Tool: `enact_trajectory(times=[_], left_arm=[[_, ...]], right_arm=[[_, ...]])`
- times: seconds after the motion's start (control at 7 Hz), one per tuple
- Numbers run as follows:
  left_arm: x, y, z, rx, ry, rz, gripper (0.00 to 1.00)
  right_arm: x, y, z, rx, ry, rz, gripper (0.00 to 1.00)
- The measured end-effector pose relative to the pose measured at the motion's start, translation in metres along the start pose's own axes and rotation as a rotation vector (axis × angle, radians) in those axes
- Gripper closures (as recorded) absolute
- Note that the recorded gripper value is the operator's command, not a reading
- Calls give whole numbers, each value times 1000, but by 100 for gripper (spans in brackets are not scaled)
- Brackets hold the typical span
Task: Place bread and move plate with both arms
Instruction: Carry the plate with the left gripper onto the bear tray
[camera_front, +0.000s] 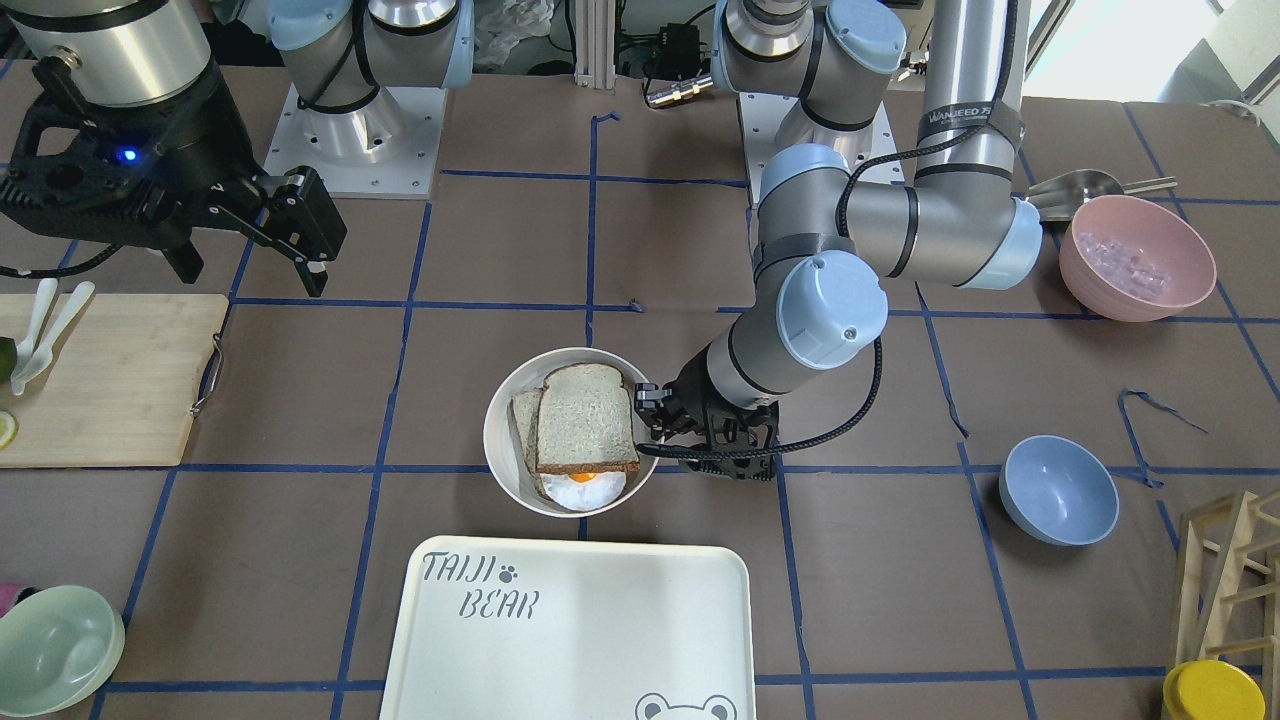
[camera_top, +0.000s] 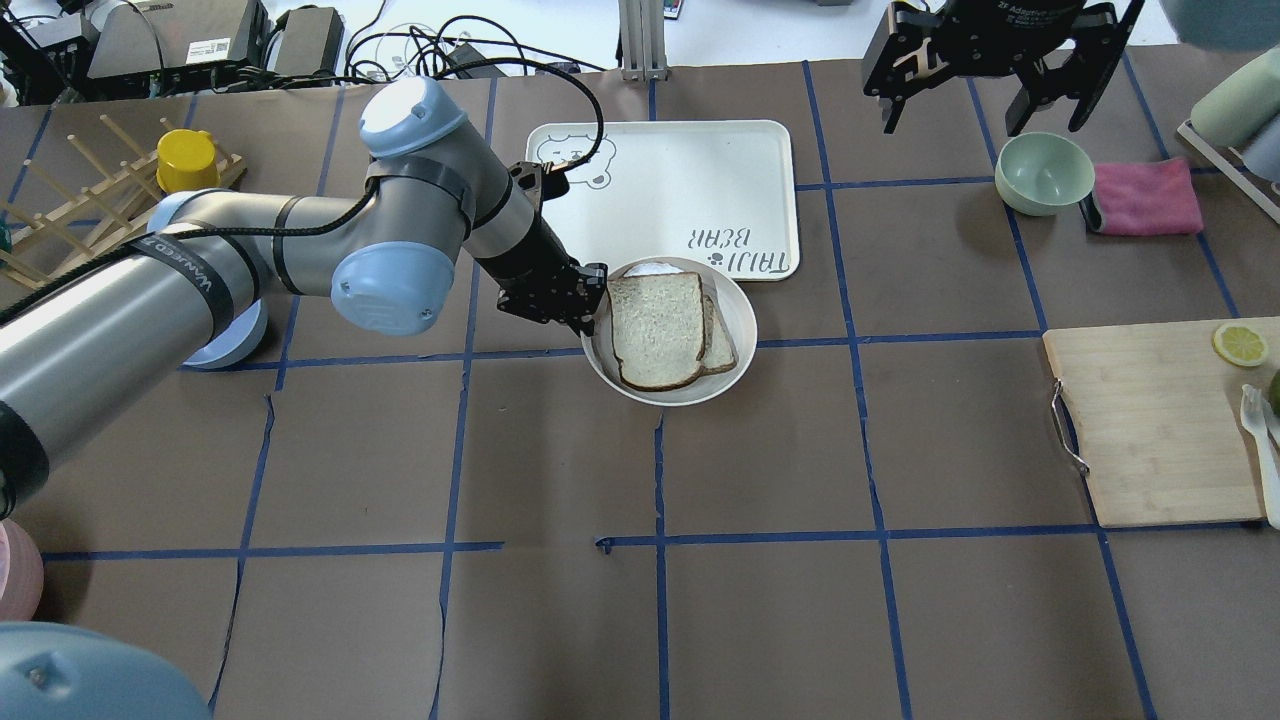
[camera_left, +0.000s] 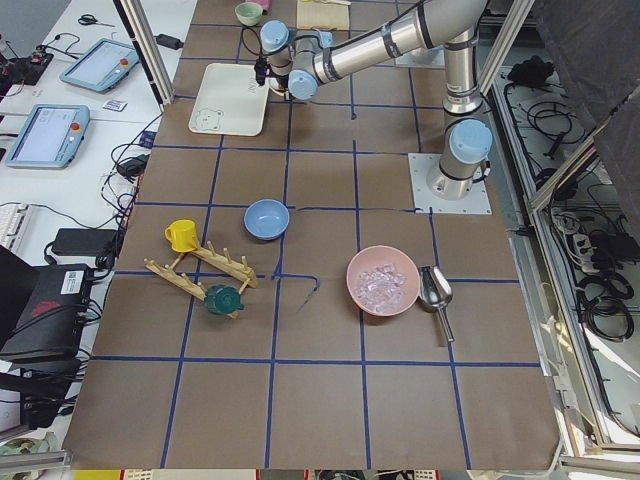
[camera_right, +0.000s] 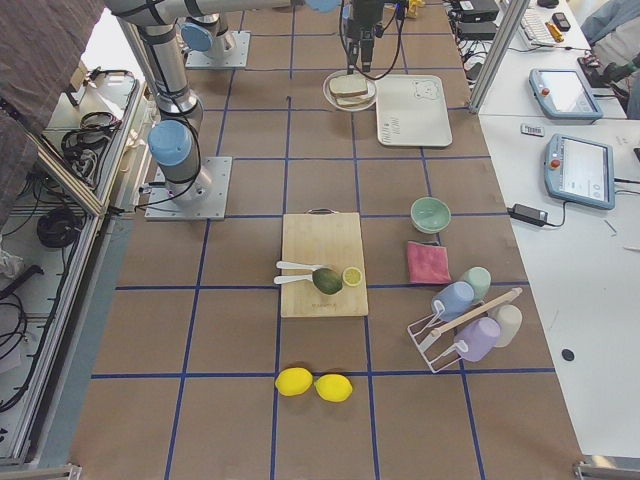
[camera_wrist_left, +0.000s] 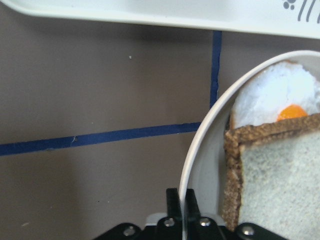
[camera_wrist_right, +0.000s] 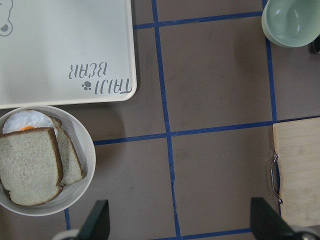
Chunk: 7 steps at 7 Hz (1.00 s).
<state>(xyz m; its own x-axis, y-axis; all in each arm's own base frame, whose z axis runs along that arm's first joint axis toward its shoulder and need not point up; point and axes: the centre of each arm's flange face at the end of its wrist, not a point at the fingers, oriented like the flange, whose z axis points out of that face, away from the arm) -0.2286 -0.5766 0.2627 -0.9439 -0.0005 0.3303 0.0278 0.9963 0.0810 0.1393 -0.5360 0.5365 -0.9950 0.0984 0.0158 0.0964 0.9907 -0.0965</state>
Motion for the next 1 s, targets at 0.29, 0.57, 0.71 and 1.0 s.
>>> enact_trajectory(times=[0.29, 0.57, 0.71, 1.0], left_arm=[[-15, -58, -24, 68, 6, 46, 100], [-19, -130, -23, 103, 4, 106, 100], [-21, -159, -15, 115, 3, 136, 100], [-28, -202, 9, 127, 9, 158, 100]], right_arm=[[0, 0, 0, 1, -1, -3, 0], [0, 0, -1, 0, 0, -3, 0], [0, 1, -1, 0, 0, -3, 0], [0, 1, -1, 1, -1, -1, 0]])
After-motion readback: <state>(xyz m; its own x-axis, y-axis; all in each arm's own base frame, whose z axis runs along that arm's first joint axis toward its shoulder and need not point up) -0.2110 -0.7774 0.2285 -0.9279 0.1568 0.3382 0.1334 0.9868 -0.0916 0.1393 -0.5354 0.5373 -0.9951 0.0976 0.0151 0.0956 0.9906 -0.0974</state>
